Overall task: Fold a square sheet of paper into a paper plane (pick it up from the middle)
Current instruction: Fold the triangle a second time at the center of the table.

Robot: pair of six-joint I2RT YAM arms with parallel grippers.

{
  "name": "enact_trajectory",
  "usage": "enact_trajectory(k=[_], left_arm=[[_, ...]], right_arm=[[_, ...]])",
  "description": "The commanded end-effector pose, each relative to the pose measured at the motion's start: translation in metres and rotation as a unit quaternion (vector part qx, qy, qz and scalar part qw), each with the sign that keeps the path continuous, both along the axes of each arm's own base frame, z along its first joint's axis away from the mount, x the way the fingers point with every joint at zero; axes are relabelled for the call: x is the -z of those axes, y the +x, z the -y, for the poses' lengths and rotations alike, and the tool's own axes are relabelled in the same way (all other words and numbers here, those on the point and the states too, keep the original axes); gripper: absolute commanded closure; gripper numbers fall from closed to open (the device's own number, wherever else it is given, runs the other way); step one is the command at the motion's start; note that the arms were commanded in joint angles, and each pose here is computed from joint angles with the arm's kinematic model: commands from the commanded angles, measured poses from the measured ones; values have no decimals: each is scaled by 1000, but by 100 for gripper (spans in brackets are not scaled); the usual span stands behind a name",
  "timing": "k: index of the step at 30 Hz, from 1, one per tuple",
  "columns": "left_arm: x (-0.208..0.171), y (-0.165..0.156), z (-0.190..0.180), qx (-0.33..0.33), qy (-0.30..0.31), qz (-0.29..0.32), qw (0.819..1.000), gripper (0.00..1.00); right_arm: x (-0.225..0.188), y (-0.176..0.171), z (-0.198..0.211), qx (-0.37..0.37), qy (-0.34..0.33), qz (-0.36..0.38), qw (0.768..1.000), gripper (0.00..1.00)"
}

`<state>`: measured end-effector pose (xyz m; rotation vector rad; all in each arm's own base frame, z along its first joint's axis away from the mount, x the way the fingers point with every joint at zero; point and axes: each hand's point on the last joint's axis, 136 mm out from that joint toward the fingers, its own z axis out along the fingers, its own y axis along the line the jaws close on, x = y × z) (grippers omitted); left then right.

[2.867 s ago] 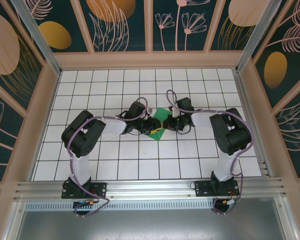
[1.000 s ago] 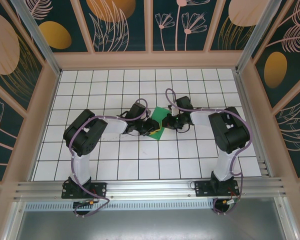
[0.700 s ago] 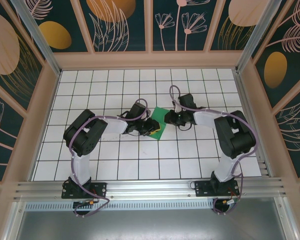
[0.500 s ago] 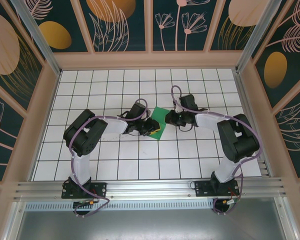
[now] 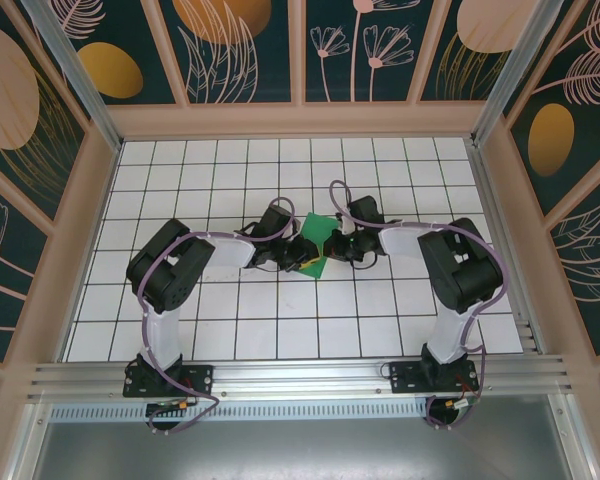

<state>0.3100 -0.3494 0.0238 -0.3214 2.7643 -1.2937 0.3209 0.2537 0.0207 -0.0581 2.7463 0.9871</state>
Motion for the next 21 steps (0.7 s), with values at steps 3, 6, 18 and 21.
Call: enact_trajectory(k=[3, 6, 18, 21], left_arm=[[-33, 11, 3, 7, -9, 51, 999, 73], [-32, 18, 3, 8, 4, 62, 998, 73], [-9, 39, -12, -17, 77, 66, 995, 74], [-5, 40, -12, -16, 80, 64, 995, 74]], right_arm=[[4, 2, -1, -9, -9, 2, 1000, 93], [6, 0, 0, -14, -13, 2, 1000, 93], [12, -3, 0, -24, -16, -2, 1000, 93], [12, -3, 0, -25, -16, -3, 1000, 93]])
